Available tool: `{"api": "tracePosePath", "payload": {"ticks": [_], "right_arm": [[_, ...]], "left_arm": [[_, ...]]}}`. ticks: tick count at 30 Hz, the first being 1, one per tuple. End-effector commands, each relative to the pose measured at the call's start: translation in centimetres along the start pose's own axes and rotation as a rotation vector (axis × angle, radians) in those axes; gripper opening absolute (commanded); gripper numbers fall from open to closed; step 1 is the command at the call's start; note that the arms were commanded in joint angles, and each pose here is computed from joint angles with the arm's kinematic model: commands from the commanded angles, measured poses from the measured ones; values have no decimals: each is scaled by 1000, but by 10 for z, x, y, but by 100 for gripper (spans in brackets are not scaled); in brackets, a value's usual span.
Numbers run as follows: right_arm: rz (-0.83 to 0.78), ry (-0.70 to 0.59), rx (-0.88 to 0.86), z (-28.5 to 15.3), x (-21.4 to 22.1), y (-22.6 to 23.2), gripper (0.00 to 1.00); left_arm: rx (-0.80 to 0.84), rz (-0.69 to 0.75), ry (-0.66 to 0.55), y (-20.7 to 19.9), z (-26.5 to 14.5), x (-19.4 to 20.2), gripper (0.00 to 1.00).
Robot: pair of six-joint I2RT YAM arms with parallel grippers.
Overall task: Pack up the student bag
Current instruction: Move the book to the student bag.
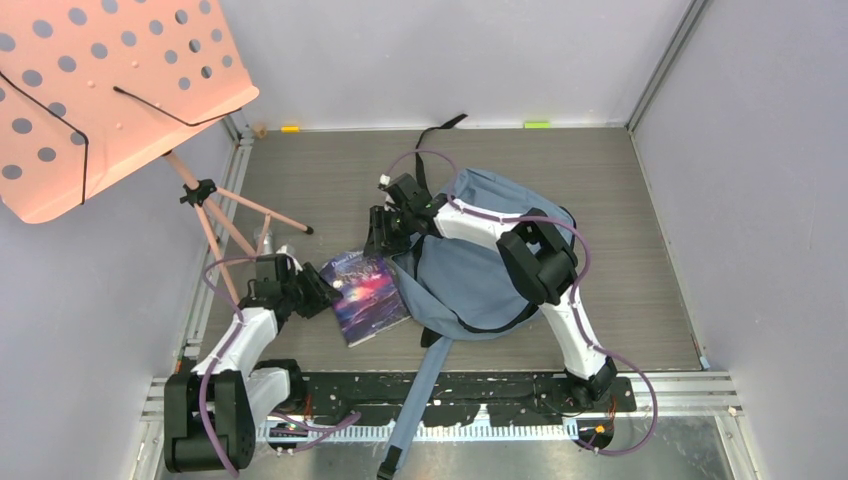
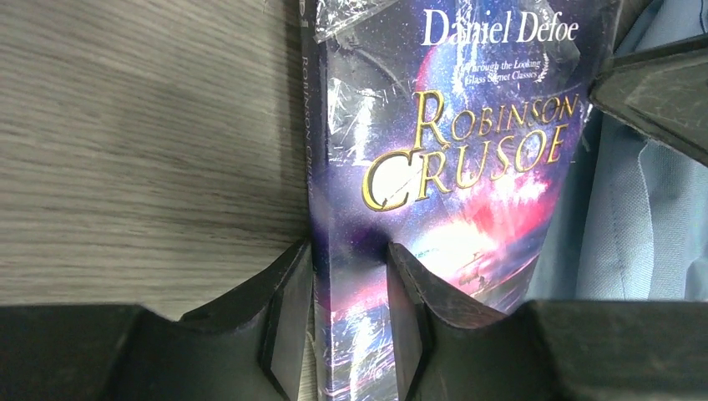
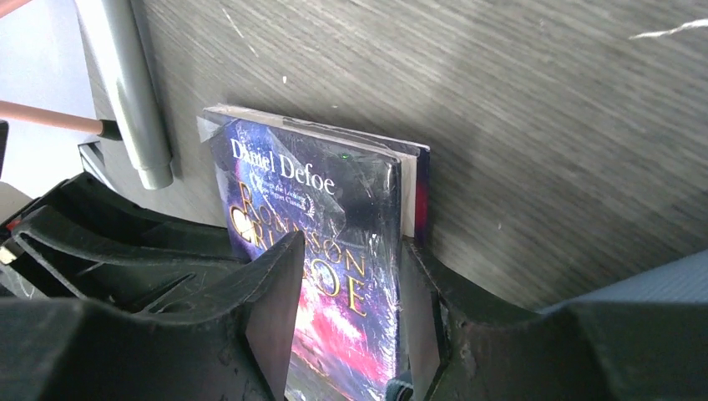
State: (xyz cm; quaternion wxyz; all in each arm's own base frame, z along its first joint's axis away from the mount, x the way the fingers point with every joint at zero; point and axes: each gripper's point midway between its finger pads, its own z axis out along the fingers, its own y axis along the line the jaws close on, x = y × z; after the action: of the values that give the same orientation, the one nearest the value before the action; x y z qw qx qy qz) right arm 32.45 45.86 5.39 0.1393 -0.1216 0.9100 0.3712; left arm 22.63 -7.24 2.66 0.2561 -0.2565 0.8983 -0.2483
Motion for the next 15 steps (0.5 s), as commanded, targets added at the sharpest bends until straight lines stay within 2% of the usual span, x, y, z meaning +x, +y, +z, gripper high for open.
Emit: {"api": "tracePosePath", "payload": {"ticks": [1, 9, 15], "right_arm": [[-78, 139, -271, -43, 55, 116, 45], [-117, 111, -221, -56, 73, 131, 32], [-133, 16, -73, -69, 71, 127, 26]], "left_arm": [[-2, -23, 1, 3, 1, 8, 38], [14, -25, -10, -1, -2, 7, 37], [104, 26, 5, -15, -5, 10, 33]]}}
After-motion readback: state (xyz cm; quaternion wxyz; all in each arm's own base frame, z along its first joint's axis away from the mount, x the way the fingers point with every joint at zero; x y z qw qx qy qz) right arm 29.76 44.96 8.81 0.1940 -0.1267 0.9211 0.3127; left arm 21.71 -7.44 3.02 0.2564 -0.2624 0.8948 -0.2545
